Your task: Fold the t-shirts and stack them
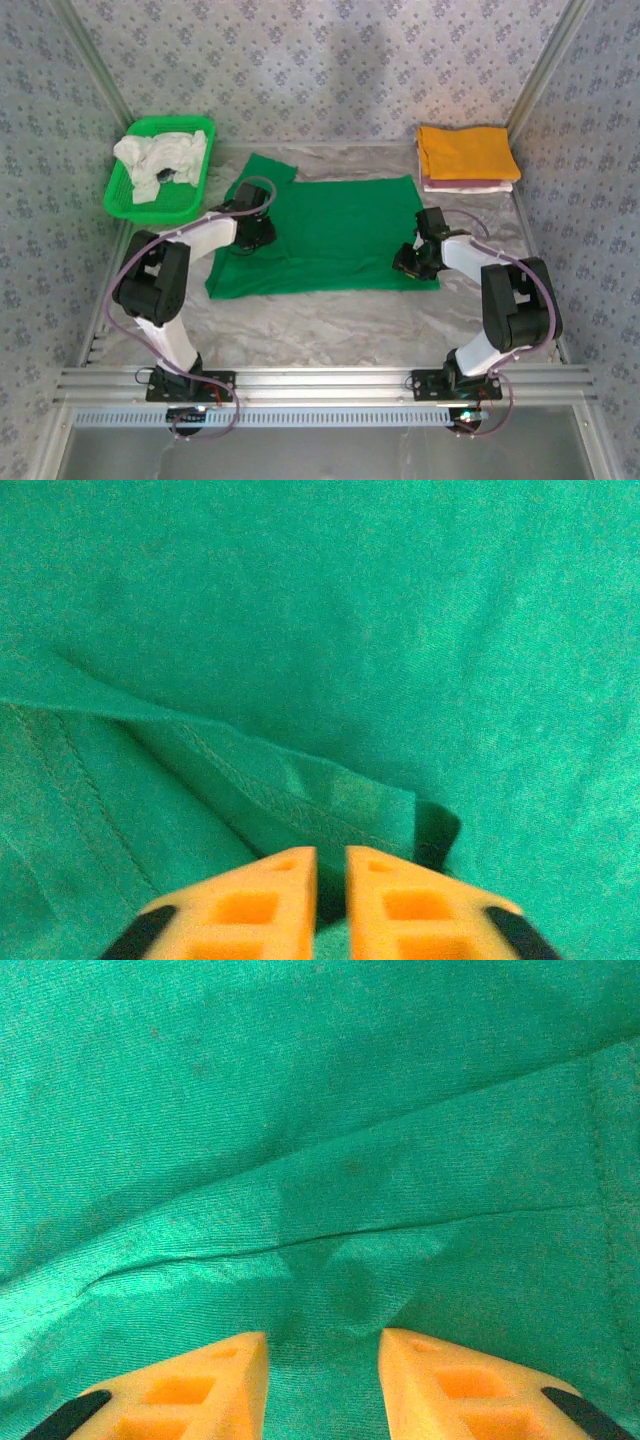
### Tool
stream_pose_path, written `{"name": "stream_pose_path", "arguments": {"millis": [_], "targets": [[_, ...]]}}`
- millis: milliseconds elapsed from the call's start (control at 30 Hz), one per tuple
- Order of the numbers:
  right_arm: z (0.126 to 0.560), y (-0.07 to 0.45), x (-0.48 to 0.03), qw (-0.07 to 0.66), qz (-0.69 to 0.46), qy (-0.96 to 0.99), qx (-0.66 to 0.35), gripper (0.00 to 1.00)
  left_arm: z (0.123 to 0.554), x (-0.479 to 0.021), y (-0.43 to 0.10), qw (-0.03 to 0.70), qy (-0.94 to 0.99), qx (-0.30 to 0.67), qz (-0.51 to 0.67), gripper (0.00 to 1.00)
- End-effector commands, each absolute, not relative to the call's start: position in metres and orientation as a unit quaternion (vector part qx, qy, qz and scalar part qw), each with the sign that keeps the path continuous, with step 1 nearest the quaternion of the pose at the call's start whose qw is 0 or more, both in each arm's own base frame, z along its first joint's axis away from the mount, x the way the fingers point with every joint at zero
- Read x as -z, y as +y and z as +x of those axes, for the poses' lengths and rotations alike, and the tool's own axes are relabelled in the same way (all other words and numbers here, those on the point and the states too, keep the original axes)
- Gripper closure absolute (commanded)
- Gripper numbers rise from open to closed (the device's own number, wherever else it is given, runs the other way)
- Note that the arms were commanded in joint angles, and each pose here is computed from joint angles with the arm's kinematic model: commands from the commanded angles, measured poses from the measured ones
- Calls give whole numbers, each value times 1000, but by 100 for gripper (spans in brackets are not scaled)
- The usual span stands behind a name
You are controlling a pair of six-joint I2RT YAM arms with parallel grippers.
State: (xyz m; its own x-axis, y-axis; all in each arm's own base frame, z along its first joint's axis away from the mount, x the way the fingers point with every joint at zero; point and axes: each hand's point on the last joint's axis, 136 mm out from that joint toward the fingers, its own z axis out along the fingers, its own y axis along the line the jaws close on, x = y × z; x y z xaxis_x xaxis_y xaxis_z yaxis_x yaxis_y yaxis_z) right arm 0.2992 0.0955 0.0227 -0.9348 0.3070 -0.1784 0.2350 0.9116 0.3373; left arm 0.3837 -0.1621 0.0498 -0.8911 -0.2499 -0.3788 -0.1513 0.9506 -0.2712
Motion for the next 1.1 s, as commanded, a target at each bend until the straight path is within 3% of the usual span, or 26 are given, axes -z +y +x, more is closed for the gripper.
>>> {"name": "stream_pose_path", "arguments": {"millis": [0, 433, 467, 533, 633, 833, 1067], "targets": [[295, 92, -14, 103, 138, 975, -140, 62, 398, -70, -170, 234, 959, 129, -92, 98], [295, 92, -12, 104, 145, 973, -144, 62, 416, -87, -198, 227, 966, 113, -51, 100], [296, 92, -12, 105, 145, 973, -145, 62, 410, -88, -192, 227, 966, 106, -64, 97], [296, 92, -12, 104, 144, 973, -145, 62, 393, -96, -177, 236, 961, 108, -94, 79], [296, 93, -10, 101, 142, 974, -147, 61, 364, -101, -148, 248, 954, 99, -137, 68], [296, 93, -8, 96, 137, 975, -146, 61, 334, -84, -123, 226, 946, 128, -194, 60], [297, 93, -9, 96, 139, 975, -146, 61, 331, -57, -129, 201, 944, 157, -211, 52]]}}
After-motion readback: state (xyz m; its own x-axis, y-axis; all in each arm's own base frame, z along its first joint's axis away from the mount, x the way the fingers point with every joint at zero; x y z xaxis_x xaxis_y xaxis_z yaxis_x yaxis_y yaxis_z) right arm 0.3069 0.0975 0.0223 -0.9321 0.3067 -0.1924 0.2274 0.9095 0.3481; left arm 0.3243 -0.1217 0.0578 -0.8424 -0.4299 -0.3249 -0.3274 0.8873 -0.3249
